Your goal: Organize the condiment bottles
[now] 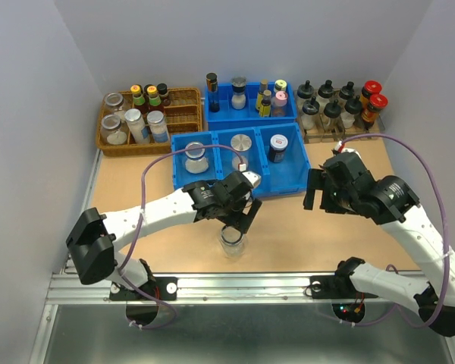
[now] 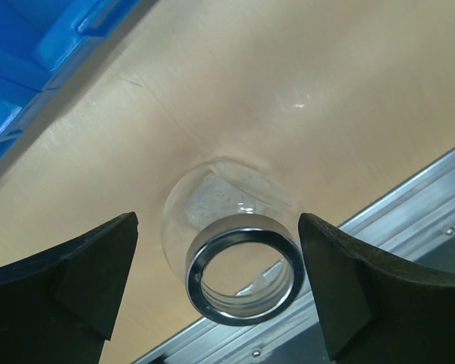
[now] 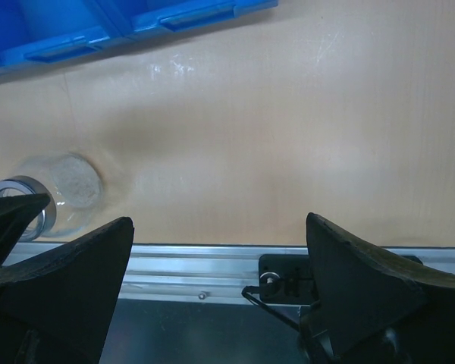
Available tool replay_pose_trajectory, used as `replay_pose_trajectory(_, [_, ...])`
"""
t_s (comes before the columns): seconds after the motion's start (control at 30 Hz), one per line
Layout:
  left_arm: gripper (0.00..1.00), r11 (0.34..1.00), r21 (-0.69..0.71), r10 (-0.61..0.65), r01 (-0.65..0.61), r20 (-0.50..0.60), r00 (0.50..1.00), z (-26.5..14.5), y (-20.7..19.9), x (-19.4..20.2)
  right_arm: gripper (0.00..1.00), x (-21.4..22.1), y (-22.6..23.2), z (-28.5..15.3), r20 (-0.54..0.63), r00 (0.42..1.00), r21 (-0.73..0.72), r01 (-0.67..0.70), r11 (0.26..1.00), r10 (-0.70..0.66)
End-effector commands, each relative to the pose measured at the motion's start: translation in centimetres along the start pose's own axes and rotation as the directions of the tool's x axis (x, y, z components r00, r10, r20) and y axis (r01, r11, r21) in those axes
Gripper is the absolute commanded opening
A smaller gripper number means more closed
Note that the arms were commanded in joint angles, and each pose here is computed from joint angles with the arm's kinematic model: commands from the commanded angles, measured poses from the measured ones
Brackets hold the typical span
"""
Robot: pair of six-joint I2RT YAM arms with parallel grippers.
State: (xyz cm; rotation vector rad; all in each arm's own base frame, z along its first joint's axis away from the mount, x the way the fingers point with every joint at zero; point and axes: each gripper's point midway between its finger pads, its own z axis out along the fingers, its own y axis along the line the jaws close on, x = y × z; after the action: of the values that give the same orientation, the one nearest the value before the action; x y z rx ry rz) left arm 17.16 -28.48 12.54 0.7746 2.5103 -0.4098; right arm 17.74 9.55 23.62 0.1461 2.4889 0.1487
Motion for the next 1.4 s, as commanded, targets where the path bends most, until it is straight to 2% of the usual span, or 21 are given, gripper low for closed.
replay_pose_trajectory(0.0, [0.99,0.997,-0.057,0.046,-0.047,-0.005,0.999,0.0,0.5,-0.1,1.00,0.1,-0.3,-0.8,0.014,1.000,-0.007,-0.017,1.000,0.017])
replay_pose_trajectory(0.23, [0.99,0.996,-0.001,0.088,-0.089,-0.071,0.994,-0.8,-1.4,2.1,1.00,0.4,-0.7,-0.7,0.010,1.000,0.002,-0.018,1.000,0.018])
replay_pose_trajectory(0.5, [0.99,0.995,0.031,0.093,-0.092,-0.055,0.994,-2.4,-2.1,1.6,1.00,0.5,-0.7,-0.5,0.005,1.000,0.009,-0.009,1.000,0.009])
replay_pose_trajectory(0.73, [0.99,0.993,0.005,0.116,-0.116,-0.125,0.985,-1.4,-1.3,3.6,1.00,0.5,-0.7,-0.6,0.007,1.000,0.007,-0.013,1.000,0.013])
replay_pose_trajectory(1.07, [0.97,0.992,0.035,0.128,-0.125,-0.145,0.981,-1.0,-1.5,4.7,1.00,0.7,-0.8,-0.5,0.005,1.000,0.009,-0.024,1.000,0.024])
replay_pose_trajectory(1.13, [0.94,0.991,0.038,0.130,-0.125,-0.161,0.978,-0.6,-1.3,5.4,1.00,0.8,-0.9,-0.4,0.004,1.000,0.013,-0.026,1.000,0.026])
replay_pose_trajectory(1.2, [0.86,0.992,0.032,0.126,-0.122,-0.175,0.976,-0.4,-1.0,6.0,1.00,0.8,-0.9,-0.5,0.008,1.000,0.013,-0.029,1.000,0.029])
replay_pose_trajectory(1.27, [0.72,0.993,0.032,0.118,-0.114,-0.171,0.978,-0.4,-1.0,6.1,1.00,0.8,-1.0,-0.5,0.010,0.999,0.015,-0.032,0.999,0.032])
replay_pose_trajectory(1.33, [0.56,0.993,0.036,0.113,-0.108,-0.160,0.981,-0.7,-1.1,5.9,1.00,0.8,-1.0,-0.4,0.008,0.999,0.015,-0.033,0.999,0.033])
replay_pose_trajectory(1.37, [0.33,0.994,0.036,0.103,-0.099,-0.148,0.984,-0.9,-1.2,5.5,1.00,0.9,-1.0,-0.4,0.006,0.999,0.014,-0.034,0.999,0.034])
